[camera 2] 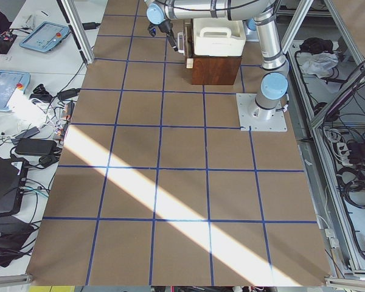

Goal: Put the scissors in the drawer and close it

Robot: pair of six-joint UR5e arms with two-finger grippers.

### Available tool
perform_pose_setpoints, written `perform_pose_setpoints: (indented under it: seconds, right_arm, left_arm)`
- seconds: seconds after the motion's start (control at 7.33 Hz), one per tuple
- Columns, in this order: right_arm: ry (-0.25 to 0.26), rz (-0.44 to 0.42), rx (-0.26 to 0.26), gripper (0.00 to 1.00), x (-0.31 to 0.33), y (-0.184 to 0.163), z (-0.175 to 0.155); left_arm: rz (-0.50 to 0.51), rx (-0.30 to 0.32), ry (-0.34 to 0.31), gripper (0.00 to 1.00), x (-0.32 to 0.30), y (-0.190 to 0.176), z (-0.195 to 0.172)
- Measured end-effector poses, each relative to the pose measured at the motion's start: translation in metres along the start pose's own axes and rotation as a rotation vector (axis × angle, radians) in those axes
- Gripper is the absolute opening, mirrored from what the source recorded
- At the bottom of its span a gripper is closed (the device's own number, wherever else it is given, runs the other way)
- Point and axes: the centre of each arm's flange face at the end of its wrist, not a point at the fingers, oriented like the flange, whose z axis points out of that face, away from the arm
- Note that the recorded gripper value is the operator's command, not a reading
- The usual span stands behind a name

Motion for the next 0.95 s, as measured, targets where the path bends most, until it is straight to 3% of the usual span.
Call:
perform_pose_setpoints:
  seconds: [0.95]
  right_arm:
    - [0.0,0.0,-0.003,1.0,0.0,0.0,0.0]
  left_arm:
    - [0.018,-0.061,-0.063,1.0,0.007,0.021,0.01]
